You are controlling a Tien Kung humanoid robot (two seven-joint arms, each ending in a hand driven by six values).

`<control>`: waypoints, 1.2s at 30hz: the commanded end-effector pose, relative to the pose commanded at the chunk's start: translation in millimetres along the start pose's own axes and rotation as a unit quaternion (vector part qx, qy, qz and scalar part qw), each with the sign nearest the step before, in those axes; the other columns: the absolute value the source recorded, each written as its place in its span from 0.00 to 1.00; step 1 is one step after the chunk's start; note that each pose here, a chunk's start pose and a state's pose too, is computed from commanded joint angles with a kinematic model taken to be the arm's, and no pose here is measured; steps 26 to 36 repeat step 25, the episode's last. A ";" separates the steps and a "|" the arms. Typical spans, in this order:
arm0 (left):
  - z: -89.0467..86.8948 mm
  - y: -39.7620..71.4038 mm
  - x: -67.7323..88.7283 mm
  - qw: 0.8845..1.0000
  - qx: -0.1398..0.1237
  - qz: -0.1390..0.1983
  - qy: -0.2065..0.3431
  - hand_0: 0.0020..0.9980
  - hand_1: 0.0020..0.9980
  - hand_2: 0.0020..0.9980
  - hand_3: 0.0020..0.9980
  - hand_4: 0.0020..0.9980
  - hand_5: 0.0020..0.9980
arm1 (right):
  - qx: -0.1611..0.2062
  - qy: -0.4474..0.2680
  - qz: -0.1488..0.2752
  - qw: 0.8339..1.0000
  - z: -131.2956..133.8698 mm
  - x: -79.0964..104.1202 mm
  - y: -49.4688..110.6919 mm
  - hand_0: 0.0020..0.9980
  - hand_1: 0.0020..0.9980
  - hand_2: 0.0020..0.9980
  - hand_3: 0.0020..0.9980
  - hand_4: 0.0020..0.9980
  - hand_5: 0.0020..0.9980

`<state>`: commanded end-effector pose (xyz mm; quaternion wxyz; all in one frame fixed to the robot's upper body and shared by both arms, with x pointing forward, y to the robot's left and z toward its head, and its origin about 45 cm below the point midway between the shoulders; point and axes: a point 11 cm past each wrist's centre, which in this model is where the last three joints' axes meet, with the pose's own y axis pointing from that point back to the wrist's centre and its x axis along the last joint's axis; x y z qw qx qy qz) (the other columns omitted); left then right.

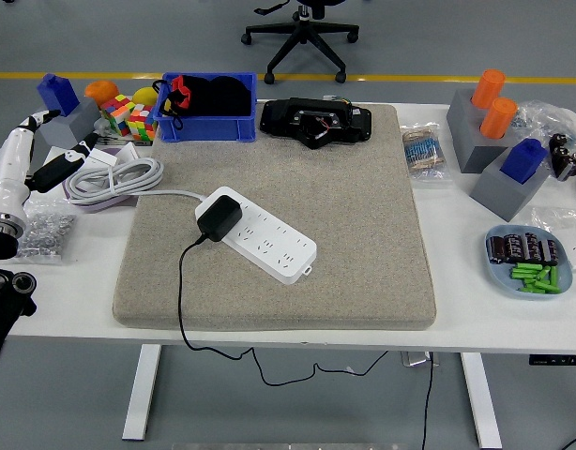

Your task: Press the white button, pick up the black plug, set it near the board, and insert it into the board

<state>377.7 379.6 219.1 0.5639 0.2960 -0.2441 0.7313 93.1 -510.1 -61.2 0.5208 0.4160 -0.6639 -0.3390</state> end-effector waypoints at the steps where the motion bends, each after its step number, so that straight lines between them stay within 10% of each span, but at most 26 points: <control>1: 0.4 -0.1 0.0 1.000 -0.001 0.000 0.000 1.00 0.96 0.92 0.87 0.87 0.70 | 0.000 0.000 0.000 1.000 -0.4 0.2 0.0 0.63 0.62 0.61 0.59 0.67 0.41; 36: 2.6 -0.8 0.2 1.000 -0.002 -0.001 0.001 1.00 0.96 0.92 0.87 0.87 0.70 | 0.001 0.003 0.000 1.000 -2.0 0.5 0.0 0.63 0.62 0.61 0.60 0.67 0.41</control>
